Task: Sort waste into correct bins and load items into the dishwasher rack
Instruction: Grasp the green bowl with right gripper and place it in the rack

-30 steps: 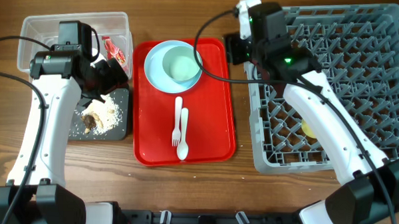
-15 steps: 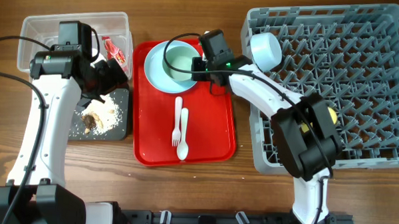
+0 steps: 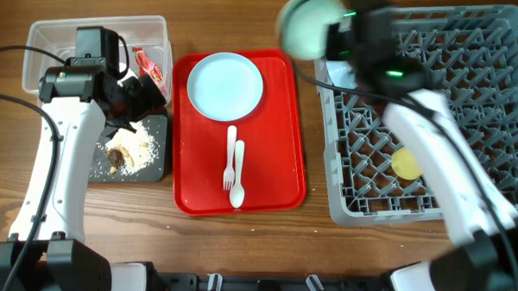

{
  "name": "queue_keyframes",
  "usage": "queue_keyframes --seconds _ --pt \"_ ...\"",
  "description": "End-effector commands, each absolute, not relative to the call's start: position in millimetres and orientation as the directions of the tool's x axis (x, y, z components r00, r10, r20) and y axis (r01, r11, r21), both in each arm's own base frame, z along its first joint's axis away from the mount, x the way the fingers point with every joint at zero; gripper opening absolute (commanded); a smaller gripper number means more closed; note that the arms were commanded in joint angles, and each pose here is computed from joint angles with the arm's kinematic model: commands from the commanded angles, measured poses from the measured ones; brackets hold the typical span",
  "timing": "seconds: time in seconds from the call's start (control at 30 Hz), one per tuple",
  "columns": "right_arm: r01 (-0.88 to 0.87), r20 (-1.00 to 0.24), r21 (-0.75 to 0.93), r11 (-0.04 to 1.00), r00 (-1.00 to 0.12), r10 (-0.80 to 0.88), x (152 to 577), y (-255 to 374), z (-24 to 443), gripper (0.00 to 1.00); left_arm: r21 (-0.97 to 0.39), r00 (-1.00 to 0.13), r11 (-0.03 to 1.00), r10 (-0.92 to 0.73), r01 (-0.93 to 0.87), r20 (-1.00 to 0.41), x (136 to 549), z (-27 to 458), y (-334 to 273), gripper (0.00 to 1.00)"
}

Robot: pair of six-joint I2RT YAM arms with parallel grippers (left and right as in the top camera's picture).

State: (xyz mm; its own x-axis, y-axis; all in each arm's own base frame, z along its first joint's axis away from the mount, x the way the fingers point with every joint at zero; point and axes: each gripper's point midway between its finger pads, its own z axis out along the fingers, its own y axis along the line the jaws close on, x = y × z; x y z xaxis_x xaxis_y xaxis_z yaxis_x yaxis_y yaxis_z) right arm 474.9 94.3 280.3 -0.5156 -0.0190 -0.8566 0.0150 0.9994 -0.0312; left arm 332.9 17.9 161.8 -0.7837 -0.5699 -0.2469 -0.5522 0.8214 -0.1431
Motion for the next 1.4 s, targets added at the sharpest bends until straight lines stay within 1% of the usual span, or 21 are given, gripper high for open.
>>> queue_keyframes --seconds 0.0,0.03,0.07,0.1,0.2,0.3,0.37,0.43,0.57,0.63,0.73,0.9,0.97,1.13,1.17,1.2,1.23,1.27,1.3,1.37 --pt "0.2 -0.771 -0.485 0.851 -0.558 -0.308 473.1 -8.3 303.9 0.04 -0.143 -0.767 0.811 -0.584 -0.568 -0.265 335.0 164.2 23.0 1.0" --pt "0.24 -0.693 -0.613 0.753 -0.62 -0.367 471.2 -40.9 304.4 0.04 -0.145 -0.766 0.811 -0.584 -0.567 -0.268 335.9 164.5 23.0 1.0" --pt "0.284 -0.65 -0.675 0.681 -0.665 -0.367 469.5 -63.0 303.0 0.04 -0.146 -0.766 0.811 -0.584 -0.567 -0.27 336.4 164.7 23.1 1.0" --pt "0.347 -0.612 -0.727 0.593 -0.718 -0.331 467.6 -87.5 296.4 0.04 -0.147 -0.765 0.811 -0.584 -0.567 -0.271 336.8 164.8 23.1 1.0" --pt "0.387 -0.555 -0.785 0.484 -0.786 -0.271 478.4 -105.7 258.6 0.04 -0.147 -0.765 0.811 -0.584 -0.567 -0.27 336.6 164.7 23.1 1.0" --pt "0.355 -0.487 -0.831 0.429 -0.837 -0.251 487.0 -110.0 219.6 0.04 -0.146 -0.766 0.811 -0.584 -0.566 -0.27 336.6 164.7 23.1 1.0" --pt "0.331 -0.466 -0.837 0.436 -0.849 -0.25 491.4 -103.1 196.1 0.04 -0.147 -0.765 0.811 -0.584 -0.567 -0.271 336.8 164.8 23.1 1.0" --pt "0.323 -0.473 -0.826 0.462 -0.843 -0.257 496.0 -88.8 179.0 0.04 -0.147 -0.765 0.811 -0.584 -0.567 -0.271 336.9 164.8 23.1 1.0" --pt "0.272 -0.489 -0.793 0.545 -0.819 -0.302 506.8 -56.6 161.4 0.05 -0.147 -0.765 0.811 -0.584 -0.567 -0.271 336.8 164.8 23.1 1.0" --pt "0.255 -0.478 -0.786 0.563 -0.828 -0.294 503.9 -54.2 153.3 0.04 -0.147 -0.765 0.811 -0.584 -0.567 -0.271 336.8 164.8 23.1 1.0" --pt "0.249 -0.472 -0.789 0.562 -0.831 -0.295 503.2 -54.3 152.8 0.04 -0.147 -0.765 0.811 -0.584 -0.567 -0.271 336.8 164.8 23.1 1.0" --pt "0.165 -0.383 -0.844 0.51 -0.851 -0.359 504.3 -55.5 157.1 0.04 -0.147 -0.765 0.811 -0.584 -0.567 -0.271 336.9 164.8 23.1 1.0" --pt "0.154 -0.376 -0.847 0.509 -0.851 -0.367 504.0 -50.9 156.3 0.14 -0.147 -0.765 0.811 -0.584 -0.566 -0.271 336.9 164.8 23.1 1.0" --pt "0.12 -0.405 -0.81 0.573 -0.822 -0.401 508.8 -23.0 147.6 0.17 -0.147 -0.765 0.811 -0.584 -0.566 -0.271 336.8 164.8 23.1 1.0" --pt "0.089 -0.395 -0.802 0.591 -0.82 -0.413 508.9 -17.7 142.5 0.21 -0.147 -0.765 0.811 -0.584 -0.566 -0.271 336.8 164.8 23.1 1.0" --pt "0.034 -0.37 -0.789 0.613 -0.823 -0.431 506.6 -11.2 133.6 0.31 -0.147 -0.765 0.811 -0.584 -0.566 -0.272 336.8 164.8 23.1 1.0" --pt "-0.006 -0.346 -0.78 0.626 -0.829 -0.439 502.9 -7.0 126.5 0.38 -0.148 -0.765 0.811 -0.584 -0.566 -0.273 337.2 164.9 23.2 1.0" --pt "0.002 -0.352 -0.768 0.641 -0.838 -0.418 498.8 -6.9 122.8 0.4 -0.149 -0.764 0.811 -0.584 -0.566 -0.274 337.7 165.1 23.2 1.0" --pt "0.049 -0.388 -0.743 0.667 -0.844 -0.37 494.4 -7.9 121.9 0.42 -0.15 -0.764 0.811 -0.584 -0.565 -0.276 338.2 165.3 23.2 1.0" --pt "0.079 -0.428 -0.71 0.7 -0.837 -0.341 491.5 -6.1 129.7 0.45 -0.15 -0.764 0.811 -0.584 -0.565 -0.277 338.4 165.3 23.2 1.0"
